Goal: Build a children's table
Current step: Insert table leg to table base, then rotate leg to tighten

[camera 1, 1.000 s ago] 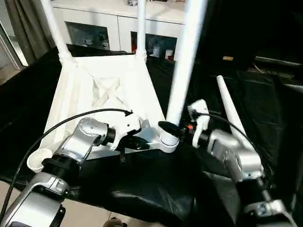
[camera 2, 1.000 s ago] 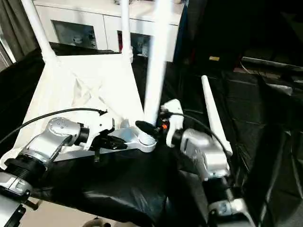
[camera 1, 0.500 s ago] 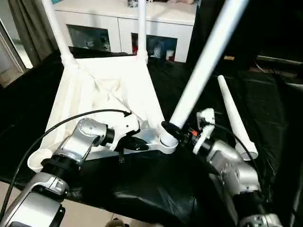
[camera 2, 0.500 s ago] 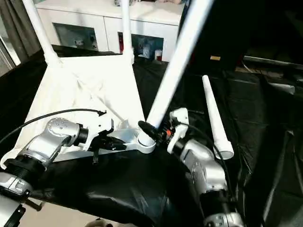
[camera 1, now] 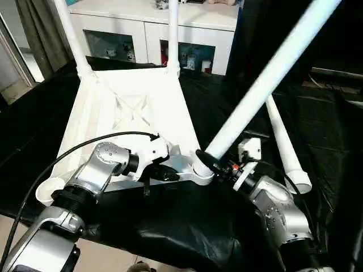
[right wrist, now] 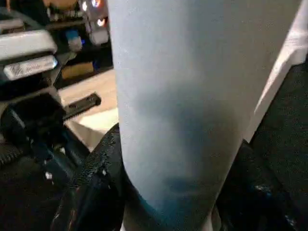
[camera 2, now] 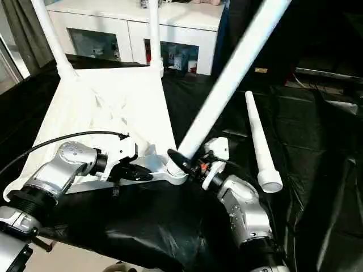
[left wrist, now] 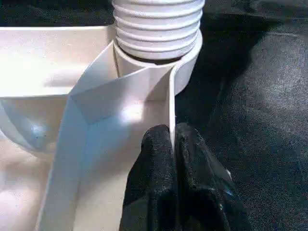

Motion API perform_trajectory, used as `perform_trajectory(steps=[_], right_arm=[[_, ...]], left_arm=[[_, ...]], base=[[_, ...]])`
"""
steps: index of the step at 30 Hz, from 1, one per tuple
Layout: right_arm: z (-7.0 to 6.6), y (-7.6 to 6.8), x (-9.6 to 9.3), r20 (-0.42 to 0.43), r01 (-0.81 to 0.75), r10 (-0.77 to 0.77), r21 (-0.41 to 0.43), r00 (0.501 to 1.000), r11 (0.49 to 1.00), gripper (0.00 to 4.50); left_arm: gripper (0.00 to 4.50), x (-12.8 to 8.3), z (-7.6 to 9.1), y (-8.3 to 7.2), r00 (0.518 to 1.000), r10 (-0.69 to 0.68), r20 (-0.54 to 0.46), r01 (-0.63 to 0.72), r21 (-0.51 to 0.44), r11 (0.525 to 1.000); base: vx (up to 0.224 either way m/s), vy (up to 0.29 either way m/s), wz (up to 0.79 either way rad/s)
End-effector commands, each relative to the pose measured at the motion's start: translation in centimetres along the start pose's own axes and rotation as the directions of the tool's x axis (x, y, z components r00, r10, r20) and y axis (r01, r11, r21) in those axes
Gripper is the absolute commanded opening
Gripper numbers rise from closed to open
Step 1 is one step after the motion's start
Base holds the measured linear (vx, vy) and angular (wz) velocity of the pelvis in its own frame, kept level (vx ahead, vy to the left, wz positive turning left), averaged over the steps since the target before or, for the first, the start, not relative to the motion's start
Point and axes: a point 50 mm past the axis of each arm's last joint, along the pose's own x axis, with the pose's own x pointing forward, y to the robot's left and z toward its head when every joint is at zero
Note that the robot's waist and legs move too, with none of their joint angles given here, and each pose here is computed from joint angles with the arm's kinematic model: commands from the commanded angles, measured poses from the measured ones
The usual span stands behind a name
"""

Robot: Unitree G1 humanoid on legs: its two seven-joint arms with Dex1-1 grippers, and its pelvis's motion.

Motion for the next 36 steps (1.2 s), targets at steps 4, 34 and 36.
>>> perform_trajectory(steps=[4,34,36], right_arm=[[-2.2,0.0,-0.4,-0.186,-0.051,0.047,-0.018,0.981,0.999,1.95],[-1.1,-3.9,-0.1,-0.269,-0.111,0.1,-0.026,0.958,0.993,1.95],[-1.4,-4.2,0.3,-0.255,0.02,-0.031,-0.046,0.967,0.999,1.95]], left_arm=[[0.0,-1.0,1.1,1.0,0.998,0.059,0.002,-0.059,0.047,0.997],[0.0,-0.6,2.2,1.2,1.0,0.029,0.002,-0.029,0.061,0.998],[0.0,-0.2,2.7,2.2,0.992,0.128,0.01,-0.128,0.011,0.992]], base=[[0.0,0.0,0.0],[0.0,0.0,0.0],[0.0,0.0,0.0]])
